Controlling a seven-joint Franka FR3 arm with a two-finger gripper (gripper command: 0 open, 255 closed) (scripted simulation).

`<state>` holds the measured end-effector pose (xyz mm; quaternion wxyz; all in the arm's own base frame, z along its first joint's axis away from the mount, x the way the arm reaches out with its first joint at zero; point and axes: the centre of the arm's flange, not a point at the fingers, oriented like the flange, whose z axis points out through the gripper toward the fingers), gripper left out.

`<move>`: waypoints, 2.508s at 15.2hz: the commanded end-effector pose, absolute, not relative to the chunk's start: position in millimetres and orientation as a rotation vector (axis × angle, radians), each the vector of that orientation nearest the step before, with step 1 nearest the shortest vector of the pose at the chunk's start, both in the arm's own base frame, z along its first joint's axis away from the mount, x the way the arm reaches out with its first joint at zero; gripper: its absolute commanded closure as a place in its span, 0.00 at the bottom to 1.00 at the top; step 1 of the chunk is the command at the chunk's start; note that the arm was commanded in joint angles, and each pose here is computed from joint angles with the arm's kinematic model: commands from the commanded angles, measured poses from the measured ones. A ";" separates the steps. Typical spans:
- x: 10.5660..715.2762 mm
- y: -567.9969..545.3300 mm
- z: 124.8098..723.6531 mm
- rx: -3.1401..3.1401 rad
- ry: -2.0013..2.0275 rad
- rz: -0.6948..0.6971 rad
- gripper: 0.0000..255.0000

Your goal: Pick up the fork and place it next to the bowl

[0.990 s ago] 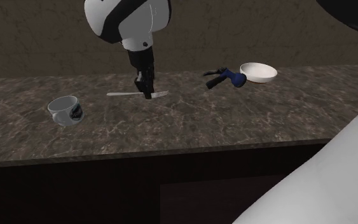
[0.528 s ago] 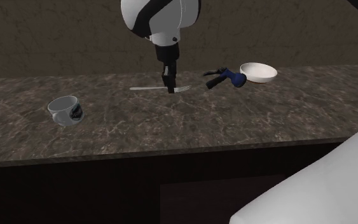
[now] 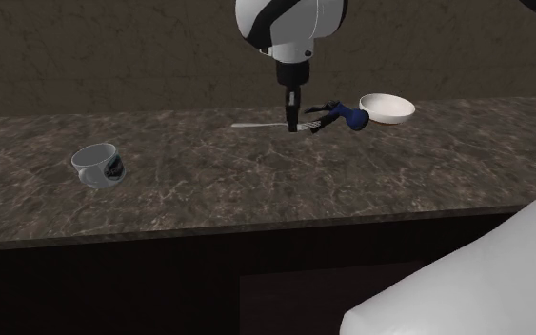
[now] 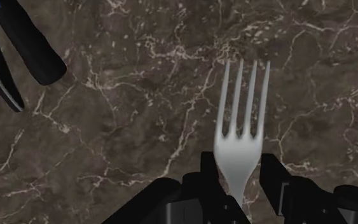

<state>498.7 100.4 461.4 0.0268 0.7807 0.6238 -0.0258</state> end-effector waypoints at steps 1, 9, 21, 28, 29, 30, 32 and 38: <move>507.4 70.4 460.6 2.411 1.928 -0.080 1.00; 536.6 -31.1 460.9 2.411 1.928 -0.080 1.00; 580.4 -183.3 461.3 2.411 1.928 -0.080 1.00; 597.1 -241.8 450.8 2.411 1.928 -0.080 1.00; 597.1 -241.8 445.6 2.411 1.928 -0.080 1.00; 597.2 -241.7 440.3 2.411 1.928 -0.080 1.00; 597.2 -241.7 429.7 2.411 1.928 -0.080 1.00; 597.2 -241.7 398.1 2.411 1.928 -0.080 1.00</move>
